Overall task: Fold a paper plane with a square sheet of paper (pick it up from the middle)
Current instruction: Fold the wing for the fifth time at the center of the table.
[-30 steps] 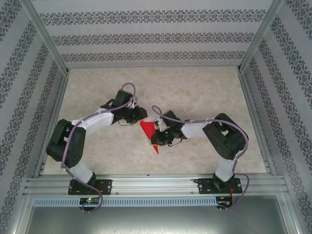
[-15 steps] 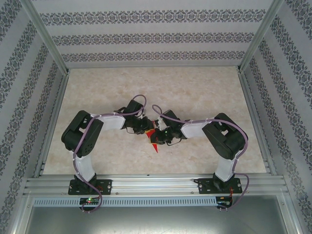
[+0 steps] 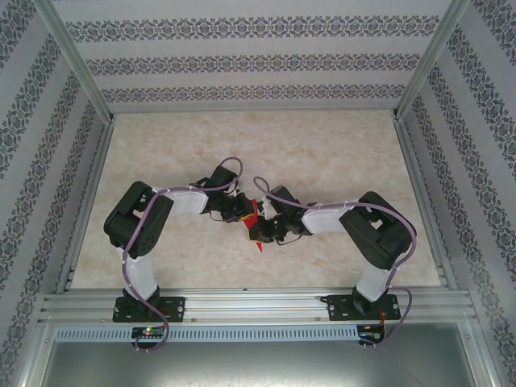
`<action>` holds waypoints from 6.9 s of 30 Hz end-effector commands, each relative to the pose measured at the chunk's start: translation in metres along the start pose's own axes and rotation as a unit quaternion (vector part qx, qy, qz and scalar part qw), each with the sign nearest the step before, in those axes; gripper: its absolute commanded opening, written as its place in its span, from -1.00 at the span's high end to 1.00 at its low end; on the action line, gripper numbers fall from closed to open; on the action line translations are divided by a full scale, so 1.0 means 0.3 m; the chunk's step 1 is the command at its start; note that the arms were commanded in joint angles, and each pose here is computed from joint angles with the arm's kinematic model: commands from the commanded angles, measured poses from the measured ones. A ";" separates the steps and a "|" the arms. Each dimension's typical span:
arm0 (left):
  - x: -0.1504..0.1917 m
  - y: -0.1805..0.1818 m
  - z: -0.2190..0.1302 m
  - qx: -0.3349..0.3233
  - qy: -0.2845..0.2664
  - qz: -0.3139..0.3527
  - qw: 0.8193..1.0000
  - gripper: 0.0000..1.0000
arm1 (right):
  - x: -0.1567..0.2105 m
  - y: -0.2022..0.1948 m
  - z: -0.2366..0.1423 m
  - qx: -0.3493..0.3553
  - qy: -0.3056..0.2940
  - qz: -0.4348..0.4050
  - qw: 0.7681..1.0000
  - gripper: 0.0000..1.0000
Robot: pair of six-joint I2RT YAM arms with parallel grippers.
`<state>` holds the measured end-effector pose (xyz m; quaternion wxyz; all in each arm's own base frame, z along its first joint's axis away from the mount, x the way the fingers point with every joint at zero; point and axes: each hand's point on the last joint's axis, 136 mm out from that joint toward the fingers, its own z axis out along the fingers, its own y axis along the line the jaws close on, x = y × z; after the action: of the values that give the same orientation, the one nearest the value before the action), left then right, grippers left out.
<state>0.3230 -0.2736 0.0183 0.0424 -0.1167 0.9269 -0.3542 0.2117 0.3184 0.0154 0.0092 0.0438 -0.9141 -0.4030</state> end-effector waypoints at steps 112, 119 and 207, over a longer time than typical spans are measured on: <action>-0.169 0.122 -0.046 0.022 -0.005 0.002 1.000 0.41 | 0.169 -0.234 -0.018 0.069 0.046 0.055 0.995 1.00; -0.212 0.175 -0.059 -0.006 -0.020 -0.012 1.000 0.41 | 0.171 -0.227 -0.018 0.066 0.051 0.053 0.995 1.00; 0.041 0.058 0.019 -0.090 0.016 0.049 0.995 0.57 | 0.094 -0.126 -0.287 0.103 -0.122 -0.014 0.987 0.75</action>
<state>0.3154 -0.2816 0.0213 0.0494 -0.0694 0.9430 -0.3218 0.1768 0.2473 0.0415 -0.0760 0.0201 -0.9291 -0.3614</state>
